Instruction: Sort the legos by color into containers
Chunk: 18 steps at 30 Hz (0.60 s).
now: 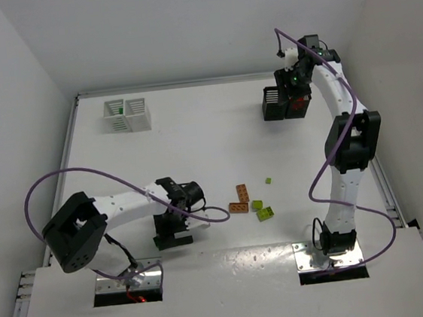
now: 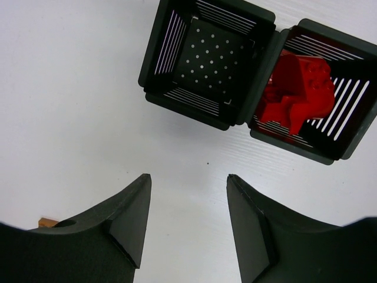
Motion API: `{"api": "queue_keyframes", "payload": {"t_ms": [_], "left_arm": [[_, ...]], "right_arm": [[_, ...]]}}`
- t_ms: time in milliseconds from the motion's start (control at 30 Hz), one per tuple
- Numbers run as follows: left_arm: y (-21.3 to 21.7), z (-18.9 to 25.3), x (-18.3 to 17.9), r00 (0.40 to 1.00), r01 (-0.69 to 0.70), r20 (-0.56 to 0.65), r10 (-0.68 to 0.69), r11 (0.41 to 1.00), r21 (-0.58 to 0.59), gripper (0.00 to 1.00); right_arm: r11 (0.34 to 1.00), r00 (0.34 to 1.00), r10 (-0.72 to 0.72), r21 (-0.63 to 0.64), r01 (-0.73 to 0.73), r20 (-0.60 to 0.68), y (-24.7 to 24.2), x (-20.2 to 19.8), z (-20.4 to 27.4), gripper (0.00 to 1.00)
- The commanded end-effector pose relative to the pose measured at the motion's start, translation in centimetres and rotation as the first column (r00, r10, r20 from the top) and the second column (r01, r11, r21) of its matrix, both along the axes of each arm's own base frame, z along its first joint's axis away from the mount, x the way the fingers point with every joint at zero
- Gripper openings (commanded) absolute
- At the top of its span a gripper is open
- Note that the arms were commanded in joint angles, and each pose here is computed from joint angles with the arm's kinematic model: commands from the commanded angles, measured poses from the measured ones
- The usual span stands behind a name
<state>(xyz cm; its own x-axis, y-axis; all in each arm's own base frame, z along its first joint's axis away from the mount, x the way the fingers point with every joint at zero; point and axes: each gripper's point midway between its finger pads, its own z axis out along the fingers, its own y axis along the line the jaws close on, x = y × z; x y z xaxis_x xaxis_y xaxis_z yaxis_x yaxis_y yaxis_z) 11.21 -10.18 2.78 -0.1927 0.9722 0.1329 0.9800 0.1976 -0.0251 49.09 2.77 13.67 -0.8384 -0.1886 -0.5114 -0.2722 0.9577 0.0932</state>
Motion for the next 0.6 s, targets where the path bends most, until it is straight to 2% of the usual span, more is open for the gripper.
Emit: {"api": "queue_keyframes", "payload": {"t_ms": [0,267,400,567], "left_arm": [[0.3,-0.1,0.4,0.999,-0.027,0.045,0.025,0.999,0.042,1.0],[0.4,-0.6,0.6,0.997,-0.021,0.072,0.014,0.995,0.096,0.76],[0.6,-1.0,0.3,0.998,-0.008,0.061,0.0,0.991,0.131,0.72],[0.0,-1.0,0.1,0.998,0.024,0.06,-0.032,0.991,0.133,0.73]], "right_arm": [[1.0,0.997,-0.006,0.003,0.006,0.077,-0.2,0.5,2.5,0.55],[1.0,0.996,-0.006,0.003,0.006,0.086,-0.2,0.7,2.6,0.55],[1.0,0.996,-0.007,-0.002,0.008,0.088,-0.7,0.7,2.6,0.55],[1.0,0.996,-0.013,-0.015,0.014,0.09,-1.3,0.7,2.5,0.55]]}}
